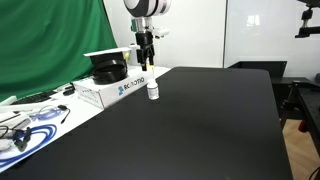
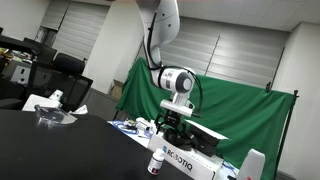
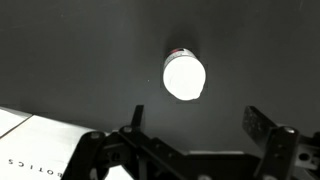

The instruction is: Move the white bottle forward.

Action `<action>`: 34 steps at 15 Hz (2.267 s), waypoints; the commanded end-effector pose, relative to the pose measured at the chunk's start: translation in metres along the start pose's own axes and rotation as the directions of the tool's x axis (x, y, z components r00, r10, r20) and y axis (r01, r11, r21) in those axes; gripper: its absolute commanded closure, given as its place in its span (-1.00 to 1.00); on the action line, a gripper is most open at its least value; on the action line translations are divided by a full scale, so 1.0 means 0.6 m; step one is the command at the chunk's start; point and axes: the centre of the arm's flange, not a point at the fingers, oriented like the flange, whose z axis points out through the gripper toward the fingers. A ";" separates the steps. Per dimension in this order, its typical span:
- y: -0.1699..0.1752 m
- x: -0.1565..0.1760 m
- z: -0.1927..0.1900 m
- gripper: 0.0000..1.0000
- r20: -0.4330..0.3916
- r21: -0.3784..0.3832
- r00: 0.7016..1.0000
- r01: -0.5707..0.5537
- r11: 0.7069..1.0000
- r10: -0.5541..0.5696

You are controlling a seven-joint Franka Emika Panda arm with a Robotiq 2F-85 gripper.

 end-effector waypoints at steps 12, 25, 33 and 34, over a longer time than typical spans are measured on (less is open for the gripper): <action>0.001 0.008 0.074 -1.00 0.004 0.013 1.000 0.004 1.000 -0.004; 0.009 0.004 0.113 -0.49 0.001 -0.002 1.000 0.003 1.000 -0.003; 0.030 0.002 0.082 0.62 0.002 -0.017 0.999 -0.047 0.999 0.047; 0.035 0.000 0.075 0.62 0.002 -0.017 0.998 -0.057 0.998 0.057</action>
